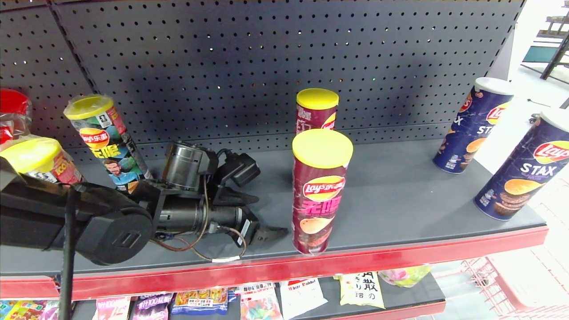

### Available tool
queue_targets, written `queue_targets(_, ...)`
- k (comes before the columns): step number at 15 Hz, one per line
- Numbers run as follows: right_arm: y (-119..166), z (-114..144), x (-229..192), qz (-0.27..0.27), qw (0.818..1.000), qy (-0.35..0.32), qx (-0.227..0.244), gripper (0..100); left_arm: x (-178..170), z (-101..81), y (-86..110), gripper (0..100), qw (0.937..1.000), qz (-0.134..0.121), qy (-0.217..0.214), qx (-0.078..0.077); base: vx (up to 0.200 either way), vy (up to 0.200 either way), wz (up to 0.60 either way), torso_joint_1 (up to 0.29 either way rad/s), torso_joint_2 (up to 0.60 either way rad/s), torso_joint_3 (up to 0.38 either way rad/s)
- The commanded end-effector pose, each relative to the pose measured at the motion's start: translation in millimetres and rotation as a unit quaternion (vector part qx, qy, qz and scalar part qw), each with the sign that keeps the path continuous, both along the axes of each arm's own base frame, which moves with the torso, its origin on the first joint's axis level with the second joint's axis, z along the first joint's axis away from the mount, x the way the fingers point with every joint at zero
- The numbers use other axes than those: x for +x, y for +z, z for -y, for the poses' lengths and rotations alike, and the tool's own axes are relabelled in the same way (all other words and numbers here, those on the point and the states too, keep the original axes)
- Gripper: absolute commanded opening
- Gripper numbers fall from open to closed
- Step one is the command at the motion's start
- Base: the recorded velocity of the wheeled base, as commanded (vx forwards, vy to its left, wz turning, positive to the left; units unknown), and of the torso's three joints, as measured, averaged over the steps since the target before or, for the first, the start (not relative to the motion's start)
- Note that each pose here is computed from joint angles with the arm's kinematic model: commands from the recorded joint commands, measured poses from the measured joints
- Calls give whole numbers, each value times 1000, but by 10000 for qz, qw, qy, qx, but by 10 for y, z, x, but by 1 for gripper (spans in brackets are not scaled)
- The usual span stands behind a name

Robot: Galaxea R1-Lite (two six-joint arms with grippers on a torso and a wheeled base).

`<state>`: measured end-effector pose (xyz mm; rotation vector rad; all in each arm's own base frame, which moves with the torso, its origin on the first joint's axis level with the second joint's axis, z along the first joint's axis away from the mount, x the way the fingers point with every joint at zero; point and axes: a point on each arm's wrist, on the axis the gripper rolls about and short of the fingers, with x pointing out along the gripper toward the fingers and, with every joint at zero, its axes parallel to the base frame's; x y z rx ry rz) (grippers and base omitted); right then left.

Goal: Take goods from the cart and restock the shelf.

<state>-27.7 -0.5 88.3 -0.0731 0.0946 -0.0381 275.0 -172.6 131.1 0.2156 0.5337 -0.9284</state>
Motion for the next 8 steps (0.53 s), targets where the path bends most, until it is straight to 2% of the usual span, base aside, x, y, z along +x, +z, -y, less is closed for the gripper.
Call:
queue_targets(1,2,0,4,-25,10000,0,-1,100,-19,0,30,100,10000,32,-27,-30,0,0,0,0,0,0)
queue_targets(8,2,0,6,-33,10000,0,-1,100,-18,94,6,100,9999,49,-156,-46,0,0,0,0,0,0)
